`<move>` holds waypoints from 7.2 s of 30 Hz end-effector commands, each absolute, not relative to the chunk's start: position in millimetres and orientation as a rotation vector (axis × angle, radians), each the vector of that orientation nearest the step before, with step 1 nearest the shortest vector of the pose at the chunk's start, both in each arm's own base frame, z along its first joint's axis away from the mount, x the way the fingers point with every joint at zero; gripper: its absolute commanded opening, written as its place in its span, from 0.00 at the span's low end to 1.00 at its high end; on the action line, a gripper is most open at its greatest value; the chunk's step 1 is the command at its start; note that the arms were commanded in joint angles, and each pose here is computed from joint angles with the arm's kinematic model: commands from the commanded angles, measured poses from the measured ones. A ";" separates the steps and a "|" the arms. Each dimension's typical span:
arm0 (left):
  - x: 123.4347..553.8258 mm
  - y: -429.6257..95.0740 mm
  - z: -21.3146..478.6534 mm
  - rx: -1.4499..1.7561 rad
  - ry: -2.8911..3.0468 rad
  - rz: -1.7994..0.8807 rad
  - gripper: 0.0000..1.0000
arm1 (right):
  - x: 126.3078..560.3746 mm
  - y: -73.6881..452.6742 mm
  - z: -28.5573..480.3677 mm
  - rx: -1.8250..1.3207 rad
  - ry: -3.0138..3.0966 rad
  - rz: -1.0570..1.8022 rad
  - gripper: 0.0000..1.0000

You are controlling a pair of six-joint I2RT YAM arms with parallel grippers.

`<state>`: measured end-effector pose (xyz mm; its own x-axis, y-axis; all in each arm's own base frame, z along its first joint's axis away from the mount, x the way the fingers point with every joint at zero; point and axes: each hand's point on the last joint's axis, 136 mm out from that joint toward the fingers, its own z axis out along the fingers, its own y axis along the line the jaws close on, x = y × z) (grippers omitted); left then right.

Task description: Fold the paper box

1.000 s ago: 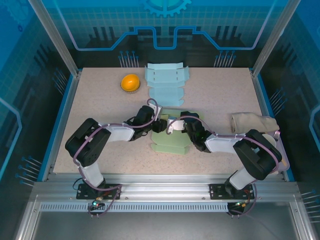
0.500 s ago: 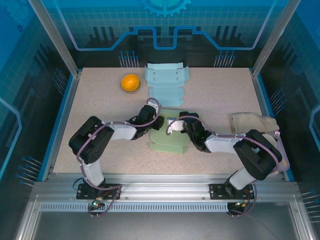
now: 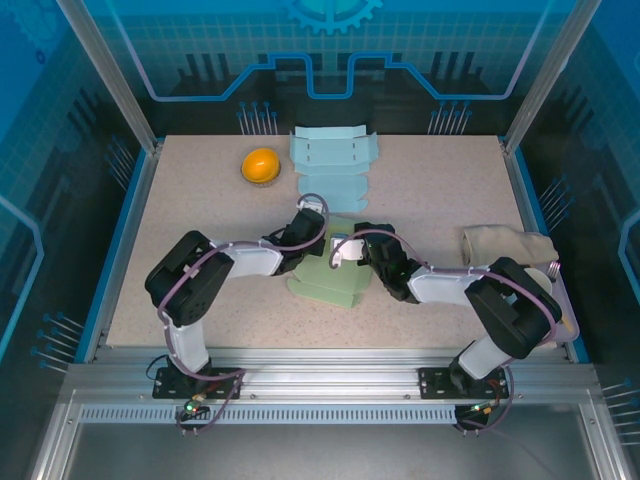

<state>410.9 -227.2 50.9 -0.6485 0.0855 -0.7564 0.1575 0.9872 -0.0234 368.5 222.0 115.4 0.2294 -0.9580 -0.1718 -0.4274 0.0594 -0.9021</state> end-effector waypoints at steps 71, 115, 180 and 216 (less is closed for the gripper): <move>375.4 -210.7 38.4 0.327 2.183 -0.090 0.37 | 361.0 225.1 99.5 -1.002 2.433 0.470 0.36; 354.3 -191.3 25.8 -0.111 2.394 -0.111 0.00 | 359.9 225.8 194.4 -0.234 2.539 0.605 0.49; 345.3 -209.2 34.3 -0.127 2.383 -0.057 0.00 | 336.3 189.4 135.9 0.010 2.535 0.622 0.34; 345.8 -220.0 21.5 -0.125 2.511 -0.006 0.00 | 361.1 136.2 18.1 0.075 2.655 0.401 0.13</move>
